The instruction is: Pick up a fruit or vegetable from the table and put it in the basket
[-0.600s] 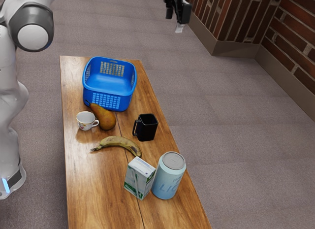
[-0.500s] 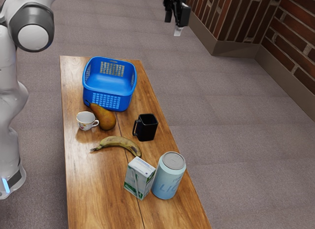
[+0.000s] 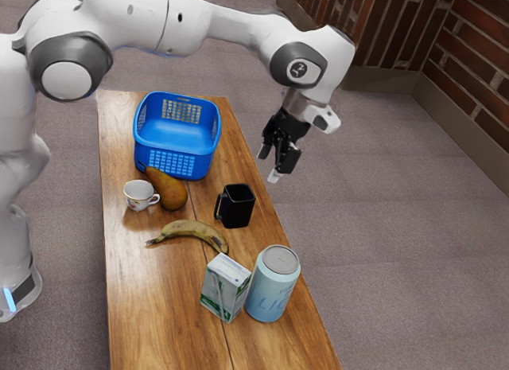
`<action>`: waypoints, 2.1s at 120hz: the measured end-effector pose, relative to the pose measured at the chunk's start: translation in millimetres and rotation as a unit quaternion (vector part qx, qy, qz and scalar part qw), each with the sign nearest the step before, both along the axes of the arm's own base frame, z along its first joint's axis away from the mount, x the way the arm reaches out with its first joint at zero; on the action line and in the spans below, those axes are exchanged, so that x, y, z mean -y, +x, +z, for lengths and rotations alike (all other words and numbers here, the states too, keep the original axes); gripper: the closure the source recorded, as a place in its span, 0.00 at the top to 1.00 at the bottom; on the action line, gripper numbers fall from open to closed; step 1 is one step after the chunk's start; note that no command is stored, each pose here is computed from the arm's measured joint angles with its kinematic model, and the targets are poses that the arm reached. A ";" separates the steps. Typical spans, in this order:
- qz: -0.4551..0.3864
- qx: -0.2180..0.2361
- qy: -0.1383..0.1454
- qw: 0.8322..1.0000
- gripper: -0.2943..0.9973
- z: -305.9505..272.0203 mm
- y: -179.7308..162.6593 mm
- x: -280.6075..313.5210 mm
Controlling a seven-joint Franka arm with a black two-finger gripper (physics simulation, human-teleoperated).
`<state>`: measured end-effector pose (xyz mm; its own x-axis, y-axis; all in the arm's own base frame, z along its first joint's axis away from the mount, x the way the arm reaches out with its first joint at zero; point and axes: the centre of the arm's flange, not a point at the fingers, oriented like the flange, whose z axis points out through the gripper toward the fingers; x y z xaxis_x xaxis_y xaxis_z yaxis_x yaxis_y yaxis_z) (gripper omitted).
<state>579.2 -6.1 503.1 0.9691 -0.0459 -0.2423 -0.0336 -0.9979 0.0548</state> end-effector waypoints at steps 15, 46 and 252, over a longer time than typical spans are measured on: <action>0.002 0.030 0.002 1.000 0.75 -17.3 2.0 -6.8; -0.023 0.074 -0.034 0.996 0.75 44.5 -14.8 -7.0; -0.030 0.053 0.043 0.997 0.75 -19.5 -256.9 150.1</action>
